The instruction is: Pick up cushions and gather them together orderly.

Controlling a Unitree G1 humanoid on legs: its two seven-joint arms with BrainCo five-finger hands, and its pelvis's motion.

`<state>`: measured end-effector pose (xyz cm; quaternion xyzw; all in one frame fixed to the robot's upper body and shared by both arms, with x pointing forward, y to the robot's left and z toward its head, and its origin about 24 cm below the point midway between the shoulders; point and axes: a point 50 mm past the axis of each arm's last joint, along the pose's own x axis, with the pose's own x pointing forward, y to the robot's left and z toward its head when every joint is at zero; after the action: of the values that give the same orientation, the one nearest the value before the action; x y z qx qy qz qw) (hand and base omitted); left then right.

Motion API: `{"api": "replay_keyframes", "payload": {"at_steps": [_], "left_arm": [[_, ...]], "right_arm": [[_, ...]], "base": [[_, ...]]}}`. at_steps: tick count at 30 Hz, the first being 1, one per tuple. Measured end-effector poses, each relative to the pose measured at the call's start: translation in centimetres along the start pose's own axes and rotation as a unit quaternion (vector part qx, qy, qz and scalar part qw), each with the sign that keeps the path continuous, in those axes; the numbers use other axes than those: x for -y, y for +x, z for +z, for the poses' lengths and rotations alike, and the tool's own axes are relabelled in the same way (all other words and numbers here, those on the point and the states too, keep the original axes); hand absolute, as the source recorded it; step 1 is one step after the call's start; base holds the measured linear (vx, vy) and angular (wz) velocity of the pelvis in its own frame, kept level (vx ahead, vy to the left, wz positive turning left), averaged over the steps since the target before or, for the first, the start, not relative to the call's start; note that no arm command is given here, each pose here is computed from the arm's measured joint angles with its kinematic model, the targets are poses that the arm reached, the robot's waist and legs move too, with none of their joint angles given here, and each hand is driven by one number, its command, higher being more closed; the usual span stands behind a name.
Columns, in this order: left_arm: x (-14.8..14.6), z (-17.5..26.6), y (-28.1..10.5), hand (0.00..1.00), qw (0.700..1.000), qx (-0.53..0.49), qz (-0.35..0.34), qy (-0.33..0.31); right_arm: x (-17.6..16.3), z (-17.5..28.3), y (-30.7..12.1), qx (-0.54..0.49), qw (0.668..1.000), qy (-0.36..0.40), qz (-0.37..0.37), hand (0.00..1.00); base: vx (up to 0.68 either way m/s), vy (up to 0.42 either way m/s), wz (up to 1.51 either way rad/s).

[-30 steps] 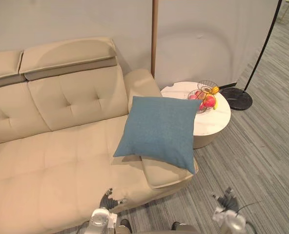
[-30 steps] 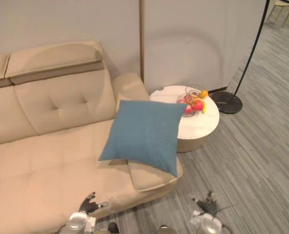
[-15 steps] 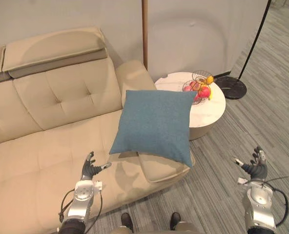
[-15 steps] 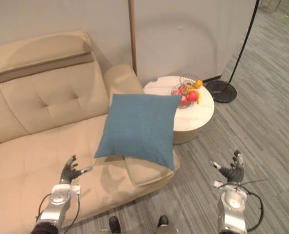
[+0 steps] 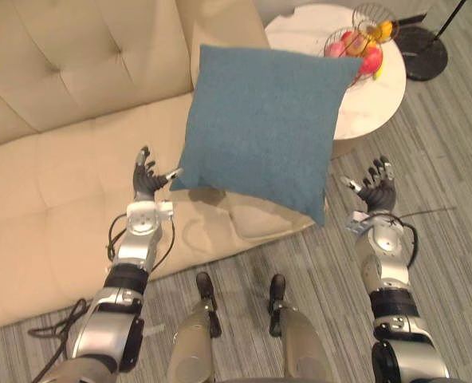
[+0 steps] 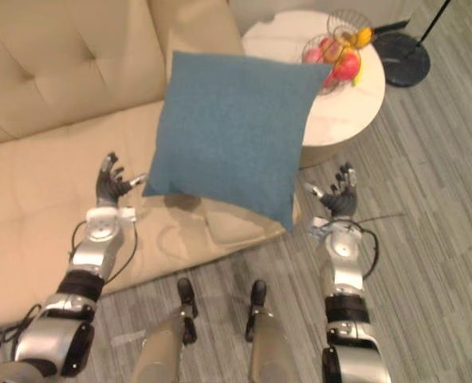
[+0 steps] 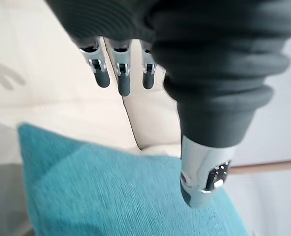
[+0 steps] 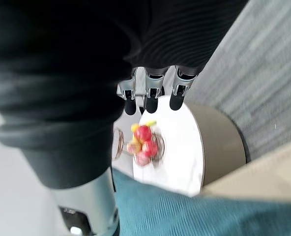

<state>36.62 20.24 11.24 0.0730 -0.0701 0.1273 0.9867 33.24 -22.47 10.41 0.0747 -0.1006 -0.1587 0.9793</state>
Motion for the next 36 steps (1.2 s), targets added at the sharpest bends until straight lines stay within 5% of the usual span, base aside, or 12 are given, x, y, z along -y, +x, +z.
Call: {"api": "replay_keyframes", "payload": {"at_steps": [12, 18, 19, 27, 36], "left_arm": [[5.1, 7.4, 3.1, 0.00, 0.995, 0.078, -0.055, -0.019], [6.6, 9.4, 3.4, 0.00, 0.993, 0.099, -0.067, -0.010], [6.9, 10.2, 3.6, 1.00, 0.991, 0.110, -0.069, -0.001], [6.9, 12.9, 4.1, 1.00, 0.987, 0.146, -0.061, 0.012], [8.8, 15.6, 2.1, 1.00, 0.975, 0.200, -0.084, -0.056]], "right_arm": [[-7.7, 3.9, 1.3, 0.058, 0.992, 0.050, 0.104, 0.00], [-8.4, 4.8, 1.8, 0.063, 0.990, 0.068, 0.103, 0.00], [-8.6, 5.2, 2.0, 0.069, 0.989, 0.075, 0.105, 1.00], [-9.1, 7.1, 2.7, 0.084, 0.984, 0.118, 0.105, 1.00], [-9.0, 7.5, 1.3, 0.103, 0.976, 0.163, 0.103, 1.00]], "base": [[-0.09, 0.000, -0.08], [0.02, -0.012, 0.01], [0.00, -0.022, -0.06], [0.00, -0.028, -0.06], [0.03, -0.024, 0.04]]}}
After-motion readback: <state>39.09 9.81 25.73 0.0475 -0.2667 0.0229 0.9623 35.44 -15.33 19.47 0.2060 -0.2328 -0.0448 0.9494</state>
